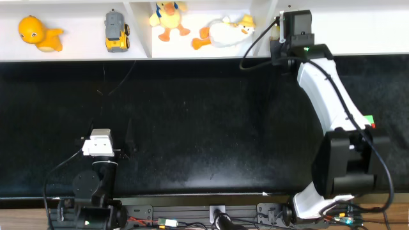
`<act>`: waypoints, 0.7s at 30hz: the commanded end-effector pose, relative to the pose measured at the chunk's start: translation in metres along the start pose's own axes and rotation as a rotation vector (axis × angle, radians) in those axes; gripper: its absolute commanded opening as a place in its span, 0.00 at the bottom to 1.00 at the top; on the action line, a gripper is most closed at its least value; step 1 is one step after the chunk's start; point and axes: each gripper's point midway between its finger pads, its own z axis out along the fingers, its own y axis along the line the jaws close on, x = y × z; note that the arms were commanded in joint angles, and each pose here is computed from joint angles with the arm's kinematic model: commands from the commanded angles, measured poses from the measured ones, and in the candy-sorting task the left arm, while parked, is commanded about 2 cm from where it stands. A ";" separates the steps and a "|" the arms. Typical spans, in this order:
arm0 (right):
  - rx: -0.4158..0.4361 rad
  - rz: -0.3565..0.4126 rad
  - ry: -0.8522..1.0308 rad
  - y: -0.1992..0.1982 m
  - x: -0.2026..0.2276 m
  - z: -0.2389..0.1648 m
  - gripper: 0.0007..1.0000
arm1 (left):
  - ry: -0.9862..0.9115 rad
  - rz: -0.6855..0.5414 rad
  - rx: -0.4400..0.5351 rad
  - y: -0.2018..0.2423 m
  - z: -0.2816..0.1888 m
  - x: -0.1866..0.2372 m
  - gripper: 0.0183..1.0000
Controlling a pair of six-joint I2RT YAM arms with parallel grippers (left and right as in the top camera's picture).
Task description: Store Toys
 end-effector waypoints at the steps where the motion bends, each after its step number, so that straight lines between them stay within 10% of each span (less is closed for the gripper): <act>1: -0.041 0.023 -0.044 0.000 -0.019 0.008 0.05 | -0.007 0.019 0.012 -0.002 0.000 -0.001 1.00; 7: -0.048 0.044 -0.038 -0.010 -0.016 0.012 0.10 | -0.008 0.019 0.012 -0.002 0.000 -0.001 1.00; 18: -0.093 0.052 -0.035 -0.008 -0.015 0.003 0.98 | -0.008 0.019 0.012 -0.002 0.000 -0.001 1.00; 21: -0.094 0.041 -0.013 -0.009 -0.007 -0.011 0.99 | -0.007 0.019 0.012 -0.002 0.000 -0.001 1.00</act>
